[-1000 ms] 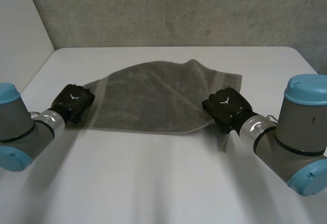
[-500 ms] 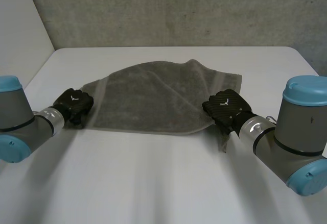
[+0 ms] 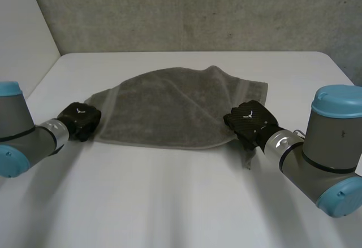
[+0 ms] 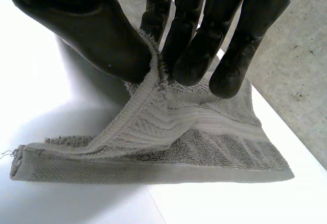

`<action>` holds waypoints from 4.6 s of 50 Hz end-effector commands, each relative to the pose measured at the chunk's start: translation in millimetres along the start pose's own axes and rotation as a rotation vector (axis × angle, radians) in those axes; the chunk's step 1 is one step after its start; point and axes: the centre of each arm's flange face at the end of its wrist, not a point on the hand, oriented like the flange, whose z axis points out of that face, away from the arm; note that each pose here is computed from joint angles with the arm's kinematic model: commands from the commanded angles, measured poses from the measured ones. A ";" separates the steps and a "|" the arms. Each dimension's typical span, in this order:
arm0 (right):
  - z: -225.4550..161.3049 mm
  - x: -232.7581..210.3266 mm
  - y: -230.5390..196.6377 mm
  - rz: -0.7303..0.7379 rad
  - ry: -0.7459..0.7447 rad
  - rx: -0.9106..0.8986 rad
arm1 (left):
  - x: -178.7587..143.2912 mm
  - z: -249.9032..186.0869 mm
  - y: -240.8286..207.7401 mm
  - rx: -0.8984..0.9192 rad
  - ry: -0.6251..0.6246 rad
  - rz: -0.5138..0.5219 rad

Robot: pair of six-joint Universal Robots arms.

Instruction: Fold the towel.

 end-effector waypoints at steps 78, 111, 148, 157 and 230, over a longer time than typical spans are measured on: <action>-10.3 19.5 -16.6 0.153 -0.028 -0.102 | -22.9 14.5 -22.9 0.082 -0.142 -0.178; -10.4 17.3 -12.7 0.155 -0.031 -0.116 | -2.6 -53.0 -23.9 0.058 -0.027 -0.208; -6.6 13.8 -4.8 0.160 -0.040 -0.138 | 6.9 -25.0 0.6 0.046 -0.019 -0.190; -5.4 13.5 -3.8 0.159 -0.039 -0.137 | 7.8 -21.0 2.9 0.042 -0.016 -0.193; 6.8 148.1 -203.1 -0.165 0.600 0.433 | -94.8 -61.5 -238.0 0.716 -0.473 -0.202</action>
